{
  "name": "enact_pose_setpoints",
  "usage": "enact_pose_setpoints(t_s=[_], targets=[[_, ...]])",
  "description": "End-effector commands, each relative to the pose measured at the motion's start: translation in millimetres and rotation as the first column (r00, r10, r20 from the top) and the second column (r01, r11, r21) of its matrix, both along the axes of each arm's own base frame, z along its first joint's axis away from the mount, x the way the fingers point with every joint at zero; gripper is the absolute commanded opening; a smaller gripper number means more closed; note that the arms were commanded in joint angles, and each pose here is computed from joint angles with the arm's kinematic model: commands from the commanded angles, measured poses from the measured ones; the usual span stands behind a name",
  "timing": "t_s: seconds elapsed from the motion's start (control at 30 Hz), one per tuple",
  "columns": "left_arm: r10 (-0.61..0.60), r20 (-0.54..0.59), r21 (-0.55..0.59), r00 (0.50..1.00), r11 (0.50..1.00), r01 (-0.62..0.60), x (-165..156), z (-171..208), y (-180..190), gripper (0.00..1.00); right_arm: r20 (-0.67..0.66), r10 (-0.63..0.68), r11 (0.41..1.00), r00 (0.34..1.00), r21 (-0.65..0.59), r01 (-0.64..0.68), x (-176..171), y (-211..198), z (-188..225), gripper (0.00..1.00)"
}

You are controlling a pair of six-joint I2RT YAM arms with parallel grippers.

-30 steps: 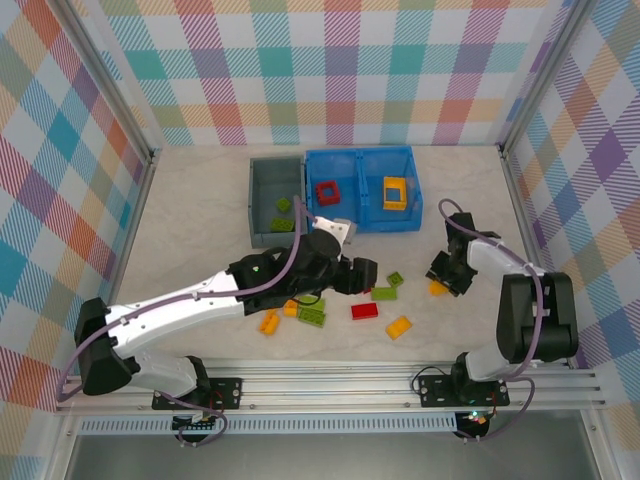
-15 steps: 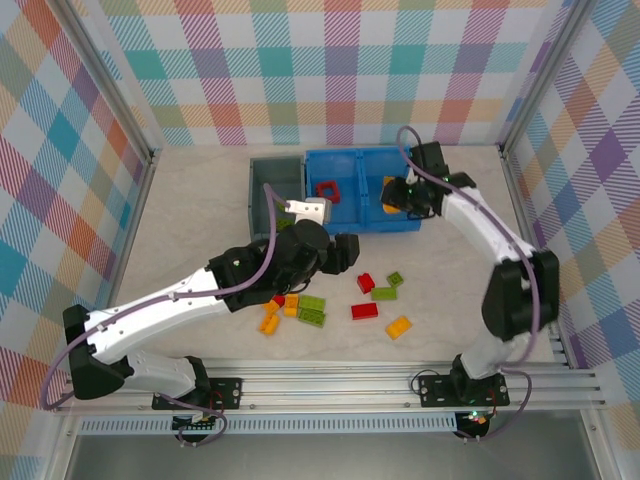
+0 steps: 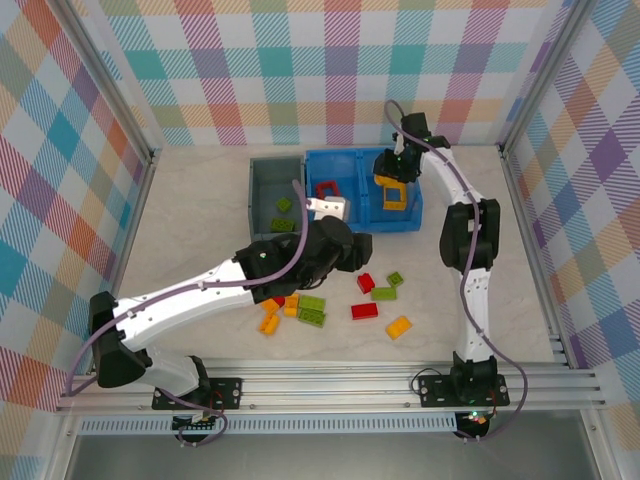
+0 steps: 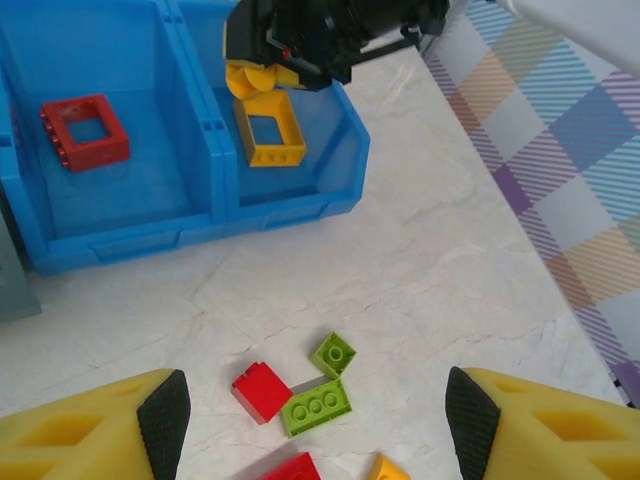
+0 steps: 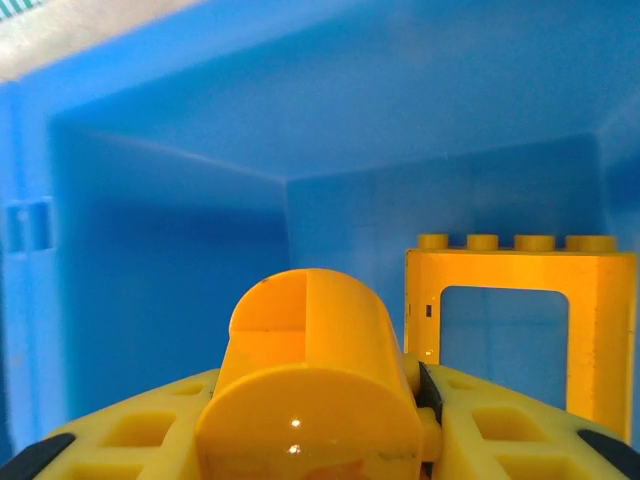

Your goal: Sort the legos into containers by color

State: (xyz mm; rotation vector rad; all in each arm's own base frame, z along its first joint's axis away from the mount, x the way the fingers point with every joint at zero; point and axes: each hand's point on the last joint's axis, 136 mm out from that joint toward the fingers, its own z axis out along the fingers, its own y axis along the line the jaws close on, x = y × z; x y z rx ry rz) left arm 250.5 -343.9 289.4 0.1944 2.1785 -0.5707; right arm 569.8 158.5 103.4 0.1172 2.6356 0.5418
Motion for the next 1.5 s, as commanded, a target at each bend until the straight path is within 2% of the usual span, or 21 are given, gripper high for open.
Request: enact_pose_setpoints(t_s=[0.0, 0.1, 0.23, 0.33, 0.43, 0.57, 0.67, 0.77, 0.87, 0.93, 1.03, 1.13, 1.2, 1.3, 1.47], targets=[[0.043, -0.007, 0.017, 0.999, 0.999, -0.043, -0.7, -1.7, 9.0, 0.70, -0.048, 0.044, 0.999, 0.998, 0.020, -0.043, -10.3, 6.5, -2.1, 0.46], [0.072, -0.040, 0.055, 0.997, 0.996, -0.070, -4.0, -16.4, 20.6, 0.69, -0.035, 0.048, 0.999, 0.998, 0.021, -0.047, -10.7, 6.5, 5.1, 0.59], [0.160, -0.065, 0.101, 0.985, 0.983, -0.153, -8.2, -30.5, 51.5, 0.69, 0.015, 0.036, 0.999, 0.999, 0.020, -0.037, -15.7, 3.4, 35.2, 0.68], [0.296, -0.117, 0.143, 0.948, 0.949, -0.279, -8.8, -47.1, 93.0, 0.69, 0.072, 0.021, 1.000, 0.997, 0.020, -0.023, -22.0, -0.7, 69.1, 0.70], [0.398, -0.190, 0.157, 0.898, 0.915, -0.372, -11.7, -66.5, 129.5, 0.67, 0.137, 0.022, 0.999, 0.990, 0.027, -0.026, -35.9, 0.4, 108.8, 0.66], [0.485, -0.345, 0.161, 0.804, 0.874, -0.459, -13.0, -103.5, 166.3, 0.66, 0.226, 0.028, 0.999, 0.974, 0.034, -0.037, -72.3, 8.2, 153.6, 0.65], [0.557, -0.425, 0.183, 0.713, 0.825, -0.535, -15.9, -130.6, 193.6, 0.65, 0.279, 0.073, 0.996, 0.957, 0.033, -0.086, -119.3, 27.0, 171.6, 0.65], [0.613, -0.501, 0.204, 0.611, 0.770, -0.605, -19.1, -157.4, 218.2, 0.66, 0.312, 0.156, 0.981, 0.937, 0.059, -0.183, -178.3, 55.1, 173.4, 0.66], [0.663, -0.582, 0.221, 0.471, 0.686, -0.693, -25.1, -186.5, 241.7, 0.70, 0.327, 0.283, 0.943, 0.901, 0.076, -0.324, -245.3, 88.4, 161.9, 0.68], [0.679, -0.604, 0.225, 0.417, 0.648, -0.728, -27.2, -198.8, 251.4, 0.69, 0.323, 0.366, 0.904, 0.873, 0.098, -0.415, -285.1, 108.3, 151.7, 0.69], [0.715, -0.571, 0.266, 0.402, 0.625, -0.734, -28.6, -205.9, 266.7, 0.68, 0.280, 0.437, 0.869, 0.855, 0.116, -0.482, -330.2, 124.4, 131.9, 0.69], [0.737, -0.547, 0.333, 0.399, 0.628, -0.704, -32.0, -217.6, 277.4, 0.70, 0.246, 0.442, 0.867, 0.862, 0.130, -0.482, -350.7, 126.8, 120.5, 0.69], [0.735, -0.564, 0.357, 0.377, 0.629, -0.691, -37.4, -230.4, 278.9, 0.72, 0.242, 0.436, 0.870, 0.867, 0.132, -0.475, -355.3, 126.0, 118.4, 0.69], [0.717, -0.594, 0.333, 0.365, 0.631, -0.701, -37.7, -242.8, 275.2, 0.73, 0.244, 0.429, 0.874, 0.870, 0.130, -0.468, -355.6, 124.5, 117.8, 0.69], [0.716, -0.581, 0.297, 0.387, 0.629, -0.719, -26.0, -242.1, 274.0, 0.73, 0.241, 0.437, 0.870, 0.867, 0.132, -0.475, -355.7, 126.9, 118.3, 0.69]])
